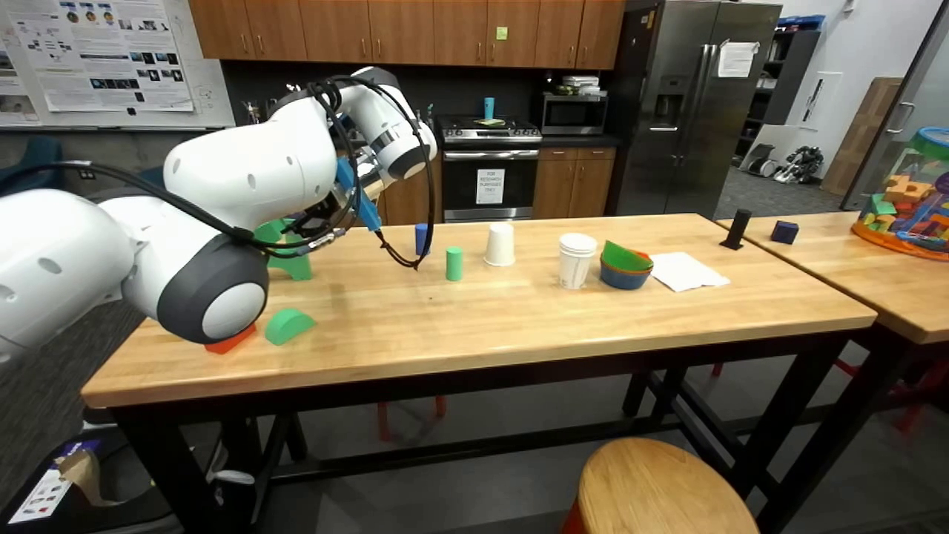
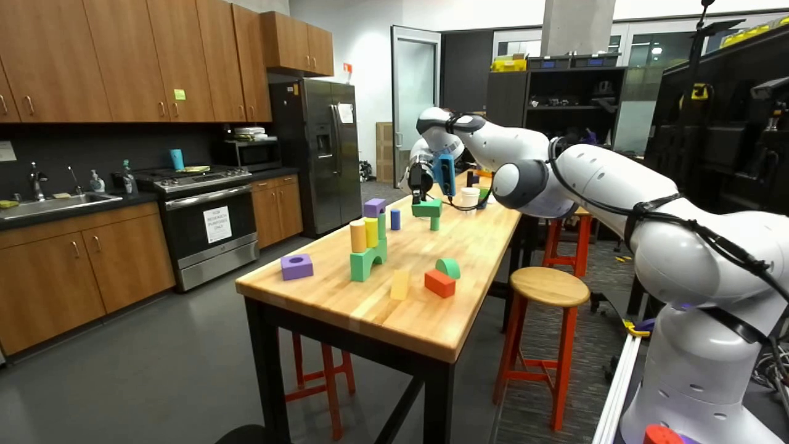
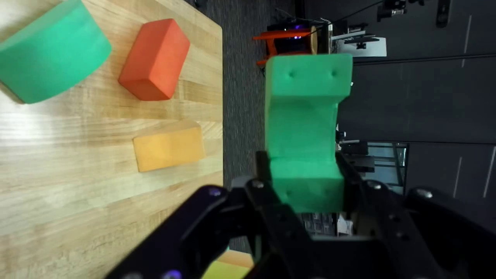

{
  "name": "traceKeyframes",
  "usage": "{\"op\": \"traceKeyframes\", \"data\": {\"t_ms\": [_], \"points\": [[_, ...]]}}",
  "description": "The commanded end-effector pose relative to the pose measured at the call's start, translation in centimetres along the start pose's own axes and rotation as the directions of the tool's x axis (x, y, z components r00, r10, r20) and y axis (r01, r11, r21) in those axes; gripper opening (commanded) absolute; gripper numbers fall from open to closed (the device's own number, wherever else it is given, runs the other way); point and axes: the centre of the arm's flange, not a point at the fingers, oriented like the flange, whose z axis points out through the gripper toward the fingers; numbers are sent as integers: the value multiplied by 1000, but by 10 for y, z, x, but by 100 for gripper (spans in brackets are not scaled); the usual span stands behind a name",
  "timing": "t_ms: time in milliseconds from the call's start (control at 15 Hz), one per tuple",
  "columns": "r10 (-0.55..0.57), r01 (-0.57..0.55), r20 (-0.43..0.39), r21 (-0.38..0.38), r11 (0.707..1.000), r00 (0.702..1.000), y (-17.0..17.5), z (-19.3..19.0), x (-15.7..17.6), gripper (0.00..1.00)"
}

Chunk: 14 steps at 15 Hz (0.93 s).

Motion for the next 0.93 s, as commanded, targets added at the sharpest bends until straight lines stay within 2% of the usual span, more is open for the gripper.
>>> {"op": "traceKeyframes", "data": {"t_ms": [0,200,467,867], "points": [[-21,20,-25,-30,999,999,-30,14,-34,16],[-54,53,-44,-20,998,998,-48,3,-38,16],[-107,109,-68,34,993,992,-66,-2,-40,16],[-126,133,-80,92,987,989,-64,4,-36,16]]}}
